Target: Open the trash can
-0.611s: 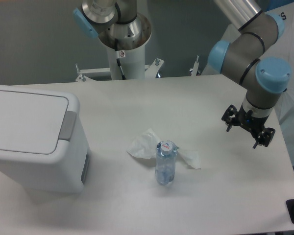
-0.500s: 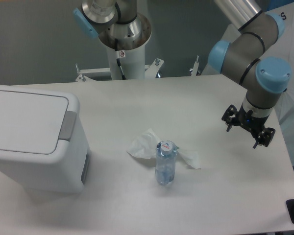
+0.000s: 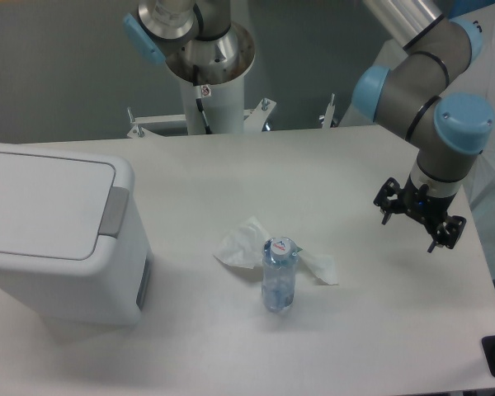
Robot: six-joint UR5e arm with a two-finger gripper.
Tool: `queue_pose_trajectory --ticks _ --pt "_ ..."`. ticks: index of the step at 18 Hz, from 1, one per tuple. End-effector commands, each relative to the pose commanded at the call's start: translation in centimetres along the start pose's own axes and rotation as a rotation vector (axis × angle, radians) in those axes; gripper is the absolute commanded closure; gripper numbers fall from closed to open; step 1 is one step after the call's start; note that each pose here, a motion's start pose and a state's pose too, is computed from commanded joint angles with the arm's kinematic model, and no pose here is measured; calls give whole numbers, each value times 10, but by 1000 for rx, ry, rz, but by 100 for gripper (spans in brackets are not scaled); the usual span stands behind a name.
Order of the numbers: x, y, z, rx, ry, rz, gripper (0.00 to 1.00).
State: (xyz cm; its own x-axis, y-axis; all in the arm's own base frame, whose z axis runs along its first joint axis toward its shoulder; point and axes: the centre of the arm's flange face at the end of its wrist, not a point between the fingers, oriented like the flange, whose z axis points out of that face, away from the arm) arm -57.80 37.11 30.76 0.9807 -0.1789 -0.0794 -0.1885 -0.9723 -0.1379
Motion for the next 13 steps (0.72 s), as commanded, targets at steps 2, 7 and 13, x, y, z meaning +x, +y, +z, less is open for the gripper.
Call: queue_pose_trajectory --ticks 2,7,13 --pt "8 -10 -20 30 -3 -49 0" --pt "23 -60 -39 81 38 -176 0" --pt "52 -103 -85 162 18 -288 0"
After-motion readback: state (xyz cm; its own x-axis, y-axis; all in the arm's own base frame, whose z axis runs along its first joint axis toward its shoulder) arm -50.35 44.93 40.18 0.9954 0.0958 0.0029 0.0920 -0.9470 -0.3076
